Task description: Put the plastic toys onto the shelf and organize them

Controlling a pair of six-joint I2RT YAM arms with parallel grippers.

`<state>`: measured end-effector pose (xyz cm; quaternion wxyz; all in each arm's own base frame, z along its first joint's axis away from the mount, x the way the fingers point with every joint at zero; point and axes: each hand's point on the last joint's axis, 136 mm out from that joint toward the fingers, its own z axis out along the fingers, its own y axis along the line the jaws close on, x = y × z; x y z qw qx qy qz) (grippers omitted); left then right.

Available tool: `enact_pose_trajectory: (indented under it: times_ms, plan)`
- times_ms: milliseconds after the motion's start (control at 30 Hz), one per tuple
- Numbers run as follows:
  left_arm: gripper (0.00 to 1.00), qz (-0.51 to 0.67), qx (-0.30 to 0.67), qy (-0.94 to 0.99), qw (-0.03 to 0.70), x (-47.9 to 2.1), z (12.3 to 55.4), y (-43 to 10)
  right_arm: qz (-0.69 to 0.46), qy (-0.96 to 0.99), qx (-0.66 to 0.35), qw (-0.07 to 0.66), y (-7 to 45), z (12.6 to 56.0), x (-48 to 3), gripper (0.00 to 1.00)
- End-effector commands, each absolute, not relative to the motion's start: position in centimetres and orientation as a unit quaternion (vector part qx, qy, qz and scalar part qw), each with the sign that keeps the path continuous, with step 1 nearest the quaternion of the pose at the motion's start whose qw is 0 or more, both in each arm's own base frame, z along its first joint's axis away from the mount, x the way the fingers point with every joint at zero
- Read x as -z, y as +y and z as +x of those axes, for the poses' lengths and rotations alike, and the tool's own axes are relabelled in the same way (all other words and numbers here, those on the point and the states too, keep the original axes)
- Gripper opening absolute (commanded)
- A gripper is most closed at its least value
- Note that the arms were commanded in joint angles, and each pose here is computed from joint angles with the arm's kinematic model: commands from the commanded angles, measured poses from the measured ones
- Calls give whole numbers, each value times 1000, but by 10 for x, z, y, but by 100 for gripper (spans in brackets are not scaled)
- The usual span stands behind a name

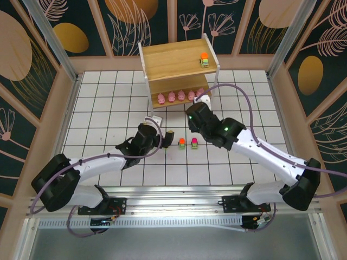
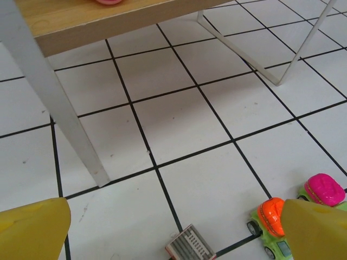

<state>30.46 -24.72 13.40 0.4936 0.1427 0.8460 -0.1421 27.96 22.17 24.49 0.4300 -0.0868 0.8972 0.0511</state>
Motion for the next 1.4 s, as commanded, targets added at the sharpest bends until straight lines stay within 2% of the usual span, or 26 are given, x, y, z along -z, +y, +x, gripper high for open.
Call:
enact_pose_trajectory:
  times_ms: [0,333,500,1367]
  plan:
    - [99,127,138,854,485,-131,293,-230,-54,896,-90,432,226,273,-235,47]
    - [99,108,127,865,473,-108,265,-193,-45,909,-108,400,229,260,-191,47]
    - [99,94,144,850,497,-119,261,-187,-41,915,-111,385,233,252,-173,47]
    - [99,94,149,858,483,-111,261,-192,-45,938,-88,332,239,241,-105,49]
